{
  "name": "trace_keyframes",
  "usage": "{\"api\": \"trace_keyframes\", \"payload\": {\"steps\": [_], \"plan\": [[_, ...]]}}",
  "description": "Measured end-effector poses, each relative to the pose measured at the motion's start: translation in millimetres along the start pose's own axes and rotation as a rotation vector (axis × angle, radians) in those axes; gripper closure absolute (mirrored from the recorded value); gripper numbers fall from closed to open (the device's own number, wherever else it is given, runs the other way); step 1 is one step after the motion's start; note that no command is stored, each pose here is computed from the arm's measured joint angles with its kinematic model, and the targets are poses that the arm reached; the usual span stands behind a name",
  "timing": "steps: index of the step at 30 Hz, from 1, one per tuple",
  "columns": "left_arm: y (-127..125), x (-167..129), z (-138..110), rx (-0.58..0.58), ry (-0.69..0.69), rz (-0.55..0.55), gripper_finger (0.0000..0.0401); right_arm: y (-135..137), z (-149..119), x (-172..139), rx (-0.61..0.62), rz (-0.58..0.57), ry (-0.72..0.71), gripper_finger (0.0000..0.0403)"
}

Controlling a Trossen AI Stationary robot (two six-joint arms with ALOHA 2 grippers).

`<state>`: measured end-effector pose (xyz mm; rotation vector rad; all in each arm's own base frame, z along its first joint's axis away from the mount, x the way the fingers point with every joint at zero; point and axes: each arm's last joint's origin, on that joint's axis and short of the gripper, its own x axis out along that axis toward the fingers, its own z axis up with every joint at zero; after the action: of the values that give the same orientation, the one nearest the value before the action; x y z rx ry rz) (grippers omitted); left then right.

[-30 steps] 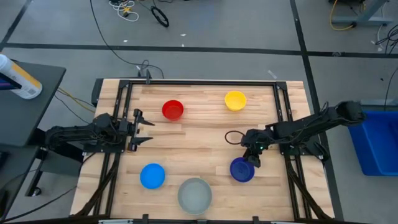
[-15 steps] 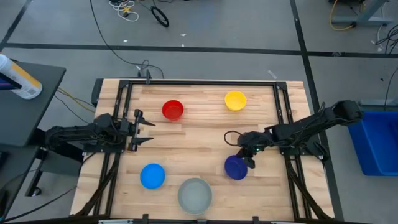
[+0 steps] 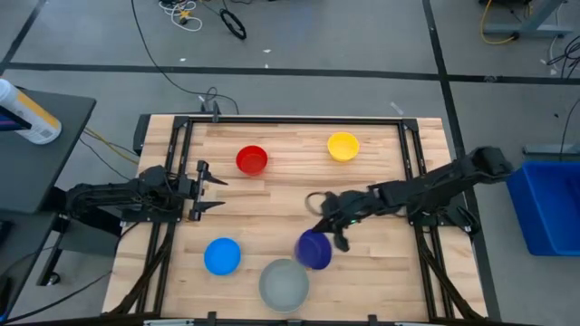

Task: Nest bowls inside each other
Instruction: Stack the dark blue bowl on top of the gray bowl, then stack the yellow bowl on top of the dark blue bowl

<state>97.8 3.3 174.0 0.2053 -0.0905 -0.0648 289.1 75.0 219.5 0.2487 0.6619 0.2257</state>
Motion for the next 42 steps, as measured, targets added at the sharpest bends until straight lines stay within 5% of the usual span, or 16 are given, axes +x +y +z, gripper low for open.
{"api": "trace_keyframes", "payload": {"steps": [13, 31, 42], "plan": [[-0.1, 0.0, -0.7, -0.002, 0.007, -0.001, 0.0126, 29.2, 40.6, 96.8, -0.040, 0.137, 0.186, 0.0403], [-0.1, 0.0, -0.7, -0.002, 0.008, -0.002, 0.0126, 41.3, 26.4, 157.1, 0.078, 0.099, 0.347, 0.0402], [-0.1, 0.0, -0.7, -0.002, 0.008, -0.001, 0.0126, 39.7, 29.6, 158.0, 0.015, 0.070, 0.303, 0.0286]]}}
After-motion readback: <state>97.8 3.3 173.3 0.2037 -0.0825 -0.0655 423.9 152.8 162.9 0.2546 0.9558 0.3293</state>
